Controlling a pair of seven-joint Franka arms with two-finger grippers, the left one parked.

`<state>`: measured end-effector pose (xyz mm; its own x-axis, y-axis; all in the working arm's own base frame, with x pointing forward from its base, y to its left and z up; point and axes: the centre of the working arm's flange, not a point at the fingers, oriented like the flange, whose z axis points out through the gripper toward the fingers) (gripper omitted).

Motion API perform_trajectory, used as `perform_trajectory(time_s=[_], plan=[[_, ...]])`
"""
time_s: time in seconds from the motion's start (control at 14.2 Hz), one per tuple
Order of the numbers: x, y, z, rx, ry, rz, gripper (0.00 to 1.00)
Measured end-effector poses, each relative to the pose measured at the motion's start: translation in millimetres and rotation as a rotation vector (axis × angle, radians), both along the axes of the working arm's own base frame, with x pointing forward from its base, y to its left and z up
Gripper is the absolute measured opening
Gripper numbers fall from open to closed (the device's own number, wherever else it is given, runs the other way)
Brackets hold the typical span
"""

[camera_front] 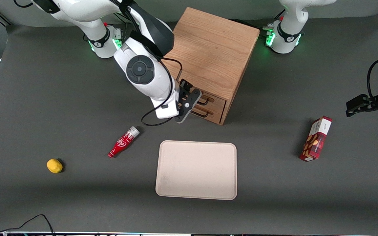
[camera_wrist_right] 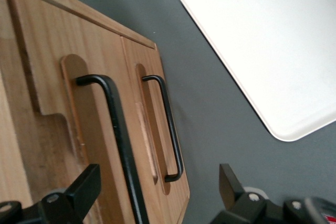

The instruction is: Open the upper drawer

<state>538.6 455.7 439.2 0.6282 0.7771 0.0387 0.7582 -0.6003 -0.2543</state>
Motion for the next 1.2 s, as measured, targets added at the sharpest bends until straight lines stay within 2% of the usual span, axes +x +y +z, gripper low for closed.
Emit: perform_trajectory(time_s=[0.42, 0.78, 0.99, 1.2], plan=[[3.5, 7.7, -18.0, 0.030, -0.031, 0.019, 1.00], [8.4, 10.9, -45.4, 0.021, -0.038, 0.041, 1.00], [15.4, 5.2, -45.8, 0.018, -0.073, 0.083, 1.00], [38.6, -20.0, -44.5, -0.004, -0.117, 0.102, 1.00]])
